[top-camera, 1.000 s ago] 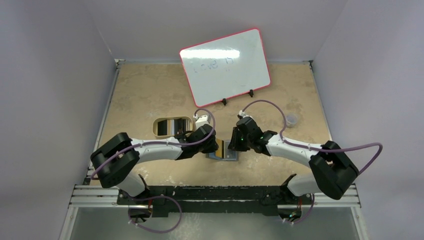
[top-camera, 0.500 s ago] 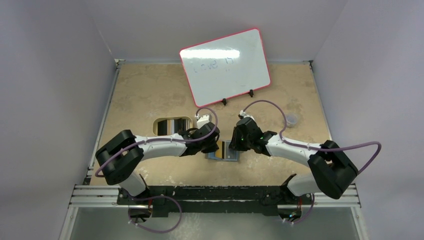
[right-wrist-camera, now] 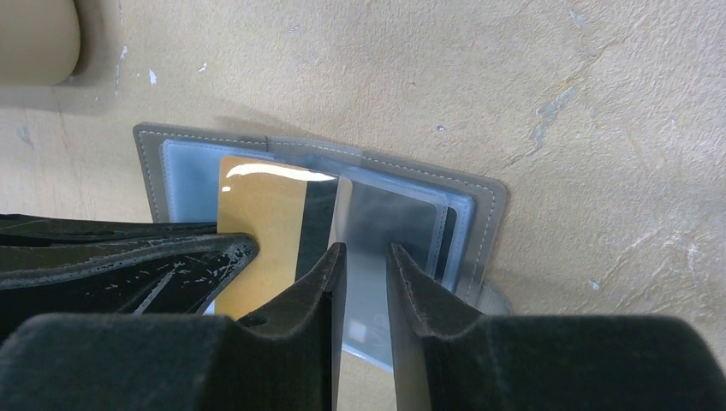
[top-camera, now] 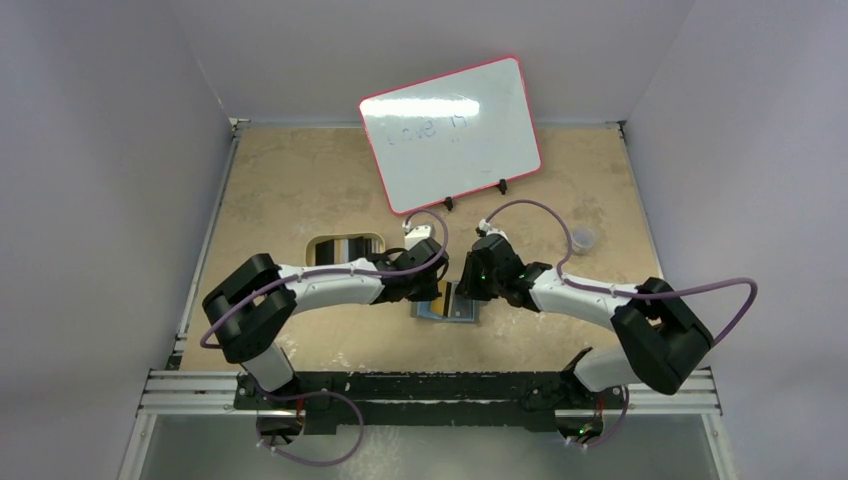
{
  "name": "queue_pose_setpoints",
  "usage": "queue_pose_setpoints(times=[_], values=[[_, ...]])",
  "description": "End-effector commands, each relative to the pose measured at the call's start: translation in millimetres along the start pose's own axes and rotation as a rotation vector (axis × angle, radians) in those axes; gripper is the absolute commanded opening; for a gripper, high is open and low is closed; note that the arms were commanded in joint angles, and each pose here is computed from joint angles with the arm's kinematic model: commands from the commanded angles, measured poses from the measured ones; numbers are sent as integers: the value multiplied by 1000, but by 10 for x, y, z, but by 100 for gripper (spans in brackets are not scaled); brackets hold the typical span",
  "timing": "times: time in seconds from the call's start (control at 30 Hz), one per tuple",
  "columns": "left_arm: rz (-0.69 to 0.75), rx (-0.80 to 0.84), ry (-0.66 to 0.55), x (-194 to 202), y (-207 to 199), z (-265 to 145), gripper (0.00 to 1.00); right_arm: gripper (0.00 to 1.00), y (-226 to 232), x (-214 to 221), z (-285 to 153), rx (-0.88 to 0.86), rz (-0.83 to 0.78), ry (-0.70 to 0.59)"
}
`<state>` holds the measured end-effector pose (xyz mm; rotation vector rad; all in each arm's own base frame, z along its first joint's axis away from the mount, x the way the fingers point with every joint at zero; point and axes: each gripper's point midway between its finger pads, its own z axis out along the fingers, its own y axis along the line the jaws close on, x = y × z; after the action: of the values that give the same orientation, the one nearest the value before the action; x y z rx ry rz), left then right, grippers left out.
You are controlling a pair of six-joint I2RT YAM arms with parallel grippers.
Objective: Put the credit cards into the card holder
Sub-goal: Insert the credit card into the card holder.
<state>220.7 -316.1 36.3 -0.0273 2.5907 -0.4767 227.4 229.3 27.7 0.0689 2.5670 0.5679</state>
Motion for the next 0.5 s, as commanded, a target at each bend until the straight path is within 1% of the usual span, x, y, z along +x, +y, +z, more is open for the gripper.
queue_pose_setpoints(times=[0.0, 0.1, 0.2, 0.47], values=[[116, -163, 69, 182, 437, 6, 0, 27, -299, 234, 27, 108, 1, 68], [137, -205, 62, 156, 504, -5, 0, 27, -297, 184, -21, 122, -5, 59], [147, -202, 61, 155, 506, -1, 0, 27, -295, 121, -103, 137, -4, 42], [77, -96, 43, 161, 310, 38, 0, 32, -376, 88, -212, 170, 3, 13]])
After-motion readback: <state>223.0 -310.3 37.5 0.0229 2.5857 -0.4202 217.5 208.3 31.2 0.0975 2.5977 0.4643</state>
